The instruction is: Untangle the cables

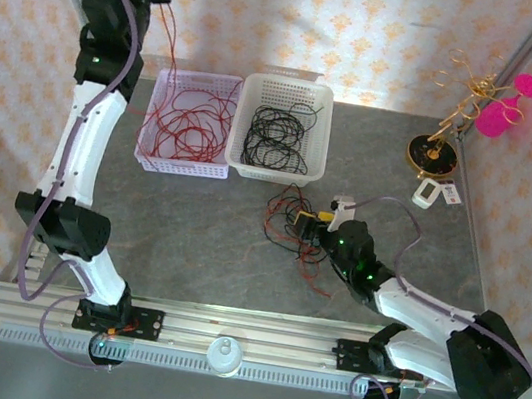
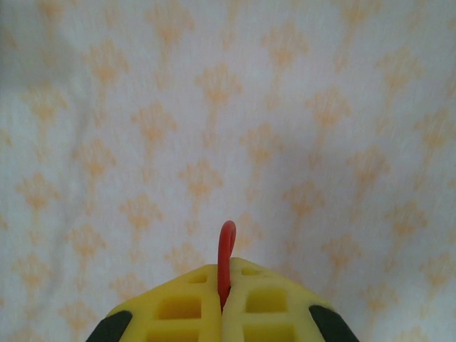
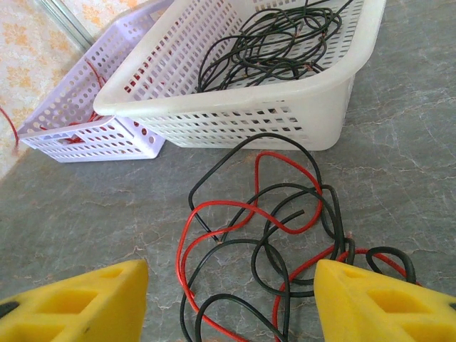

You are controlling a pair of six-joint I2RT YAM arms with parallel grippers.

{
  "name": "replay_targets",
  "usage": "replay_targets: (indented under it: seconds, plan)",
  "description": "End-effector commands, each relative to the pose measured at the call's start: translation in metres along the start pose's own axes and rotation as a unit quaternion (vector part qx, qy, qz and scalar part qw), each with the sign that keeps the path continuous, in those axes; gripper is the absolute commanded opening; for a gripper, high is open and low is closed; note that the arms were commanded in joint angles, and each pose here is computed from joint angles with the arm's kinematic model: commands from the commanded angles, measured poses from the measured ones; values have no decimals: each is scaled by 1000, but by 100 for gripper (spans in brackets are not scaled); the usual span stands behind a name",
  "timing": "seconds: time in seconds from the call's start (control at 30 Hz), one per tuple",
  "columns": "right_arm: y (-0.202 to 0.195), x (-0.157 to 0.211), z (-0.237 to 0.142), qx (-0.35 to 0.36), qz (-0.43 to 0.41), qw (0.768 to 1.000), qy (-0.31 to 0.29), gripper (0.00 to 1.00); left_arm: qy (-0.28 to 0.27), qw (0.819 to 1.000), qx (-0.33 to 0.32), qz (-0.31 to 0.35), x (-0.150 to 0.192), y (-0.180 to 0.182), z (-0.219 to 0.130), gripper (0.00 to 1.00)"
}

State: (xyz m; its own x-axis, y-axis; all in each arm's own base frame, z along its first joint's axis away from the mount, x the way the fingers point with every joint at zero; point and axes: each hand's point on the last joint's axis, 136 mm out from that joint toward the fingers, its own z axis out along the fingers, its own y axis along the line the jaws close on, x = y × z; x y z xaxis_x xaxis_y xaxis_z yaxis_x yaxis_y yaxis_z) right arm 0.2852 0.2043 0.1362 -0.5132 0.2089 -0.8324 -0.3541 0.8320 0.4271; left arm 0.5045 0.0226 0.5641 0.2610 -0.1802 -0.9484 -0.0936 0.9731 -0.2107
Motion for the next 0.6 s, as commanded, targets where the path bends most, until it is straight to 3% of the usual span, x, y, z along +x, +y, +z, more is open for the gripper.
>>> replay_targets:
  seconds: [0.0, 0.13, 0.57]
  plan:
    - [-2, -1, -5, 3, 7, 1000, -7, 62, -30, 999, 22, -21, -19, -7, -12, 0]
    - [-3, 0, -6, 5, 6, 1000, -5, 62, -27, 999, 26, -28, -12, -8, -9, 0]
    - [-4, 0, -8, 7, 7, 1000, -7, 62, -53, 997, 46, -44, -46, -21, 3, 0]
